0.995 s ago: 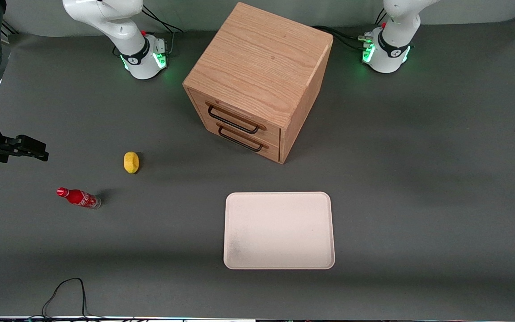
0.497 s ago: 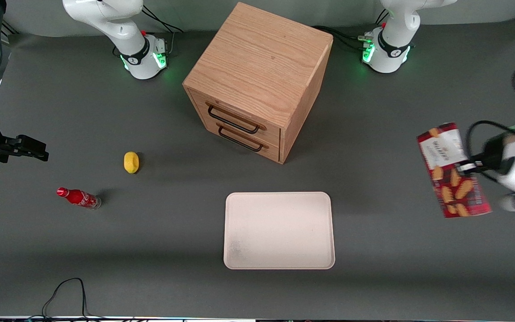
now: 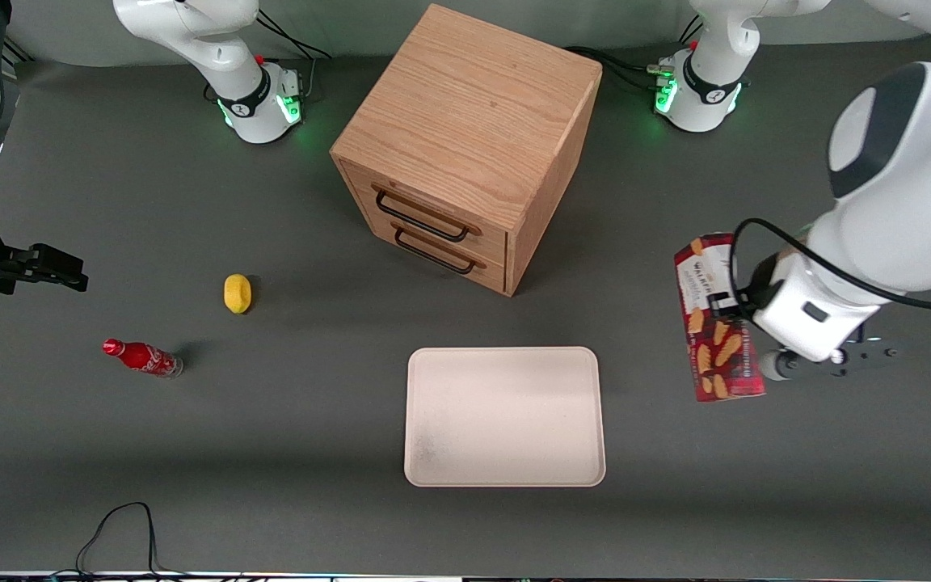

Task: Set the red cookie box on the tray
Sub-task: 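Lift the box and carry it toward the white tray, then lower the box onto the tray's edge with the left gripper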

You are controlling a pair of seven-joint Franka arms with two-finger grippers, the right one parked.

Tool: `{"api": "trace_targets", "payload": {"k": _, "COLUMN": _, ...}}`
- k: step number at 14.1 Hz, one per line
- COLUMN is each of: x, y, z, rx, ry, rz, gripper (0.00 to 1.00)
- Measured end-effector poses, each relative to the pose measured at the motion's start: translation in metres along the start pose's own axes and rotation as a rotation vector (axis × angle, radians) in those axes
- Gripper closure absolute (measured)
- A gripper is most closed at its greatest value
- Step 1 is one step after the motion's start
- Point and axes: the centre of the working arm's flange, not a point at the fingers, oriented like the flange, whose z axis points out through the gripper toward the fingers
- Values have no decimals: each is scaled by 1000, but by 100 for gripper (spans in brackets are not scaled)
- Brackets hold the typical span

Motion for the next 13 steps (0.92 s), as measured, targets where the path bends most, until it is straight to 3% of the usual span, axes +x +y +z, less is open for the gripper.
{"api": "trace_targets", "payload": {"k": 4, "x": -9, "y": 33, "z": -1, "rx": -19, "ry": 36, "rz": 50, "gripper": 98}}
{"api": "trace_targets", "payload": {"k": 8, "x": -13, "y": 86, "z": 18, "rx": -58, "ry": 99, "rz": 89, "gripper": 98}}
{"api": "trace_targets", "payload": {"k": 13, "x": -6, "y": 121, "z": 76, "rx": -15, "ry": 81, "rz": 113, "gripper": 98}}
